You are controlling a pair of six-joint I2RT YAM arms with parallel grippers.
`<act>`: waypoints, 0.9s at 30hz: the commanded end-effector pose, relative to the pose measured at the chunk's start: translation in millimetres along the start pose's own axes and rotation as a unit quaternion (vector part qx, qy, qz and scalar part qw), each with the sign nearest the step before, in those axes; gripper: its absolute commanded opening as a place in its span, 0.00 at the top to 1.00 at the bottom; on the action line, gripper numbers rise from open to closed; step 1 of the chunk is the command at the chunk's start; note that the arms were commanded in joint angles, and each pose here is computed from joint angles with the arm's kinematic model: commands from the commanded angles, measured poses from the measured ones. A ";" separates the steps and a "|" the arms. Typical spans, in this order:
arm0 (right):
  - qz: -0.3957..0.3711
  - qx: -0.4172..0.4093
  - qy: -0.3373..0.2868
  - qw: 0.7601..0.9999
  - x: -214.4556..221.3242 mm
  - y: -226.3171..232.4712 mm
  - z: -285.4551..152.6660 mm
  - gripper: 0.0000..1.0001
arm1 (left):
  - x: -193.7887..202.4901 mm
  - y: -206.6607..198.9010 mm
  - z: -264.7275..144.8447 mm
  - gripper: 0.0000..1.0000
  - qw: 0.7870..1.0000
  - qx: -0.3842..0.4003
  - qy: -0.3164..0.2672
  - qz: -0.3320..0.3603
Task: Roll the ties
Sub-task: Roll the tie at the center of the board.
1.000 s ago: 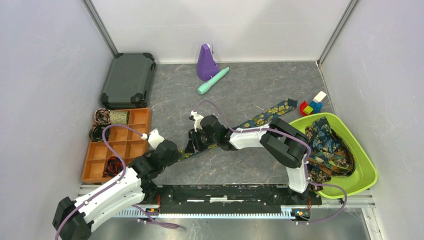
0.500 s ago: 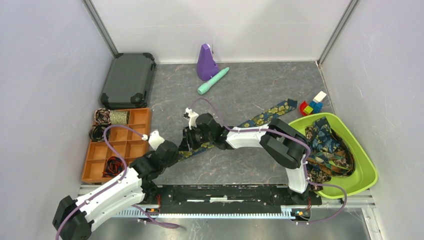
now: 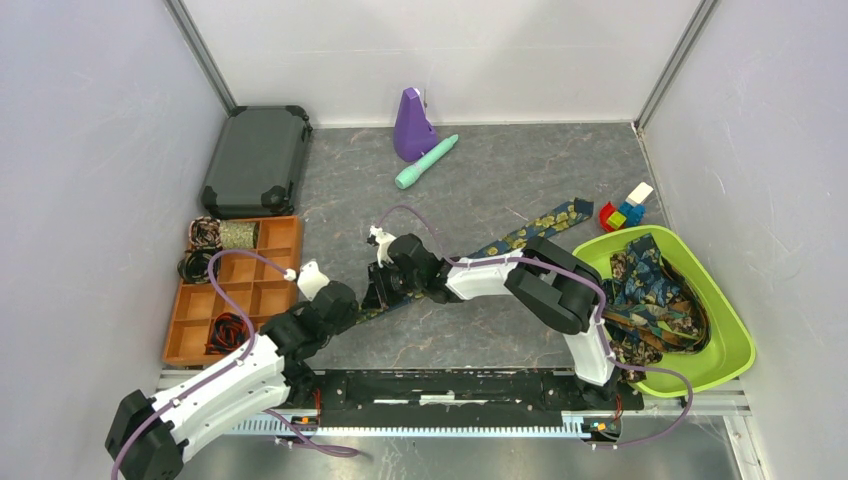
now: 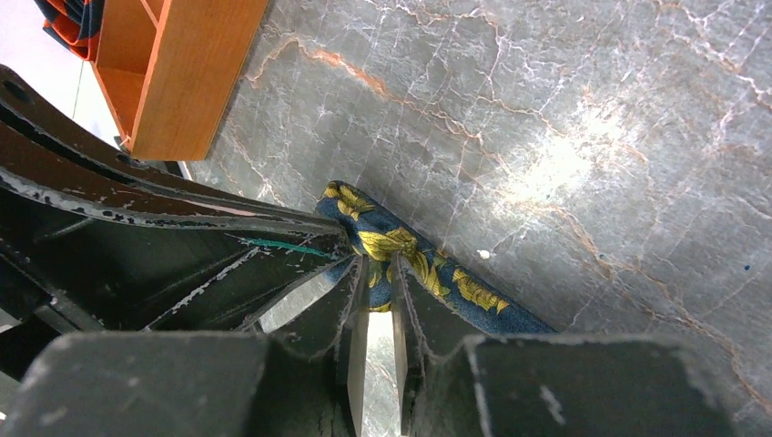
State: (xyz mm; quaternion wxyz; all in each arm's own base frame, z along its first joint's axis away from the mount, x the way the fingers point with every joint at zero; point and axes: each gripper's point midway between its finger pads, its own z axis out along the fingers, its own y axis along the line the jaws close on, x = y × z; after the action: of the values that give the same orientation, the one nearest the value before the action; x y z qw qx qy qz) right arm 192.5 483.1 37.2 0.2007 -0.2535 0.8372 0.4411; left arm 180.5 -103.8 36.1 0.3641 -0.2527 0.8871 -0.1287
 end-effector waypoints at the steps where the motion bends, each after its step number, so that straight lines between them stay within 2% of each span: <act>1: -0.010 -0.003 -0.005 1.000 -1.2 2.5 5.2 0.80 | -9.1 -8.8 -0.3 0.98 1.000 0.009 -0.018 -0.015; 5: -0.013 0.005 -0.001 1.000 3.9 -3.7 6.3 0.82 | -13.0 -12.0 -4.3 0.91 1.000 0.011 -0.019 -0.013; 11: -0.012 0.004 0.003 1.000 10.0 -6.8 6.3 0.82 | -22.8 -11.8 -16.2 0.54 1.000 0.003 -0.023 0.002; 13: -0.012 0.002 0.004 1.000 12.4 -7.6 6.5 0.82 | -26.8 -7.1 -21.3 0.49 1.000 -0.009 -0.026 0.005; 17: -0.012 0.000 0.004 1.000 14.9 -8.9 5.7 0.83 | -26.6 1.4 -28.0 0.46 1.000 -0.022 -0.021 0.006; 27: -0.011 0.000 0.005 1.000 24.9 -14.8 3.2 0.89 | -6.1 18.5 -25.4 0.50 0.999 -0.016 0.000 -0.041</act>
State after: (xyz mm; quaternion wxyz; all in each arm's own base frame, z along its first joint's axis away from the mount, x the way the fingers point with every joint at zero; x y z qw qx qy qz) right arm 190.0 479.0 25.6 0.2070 -0.2541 0.8331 0.4456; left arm 164.9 -87.1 57.6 0.3611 -0.2630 0.8868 -0.1188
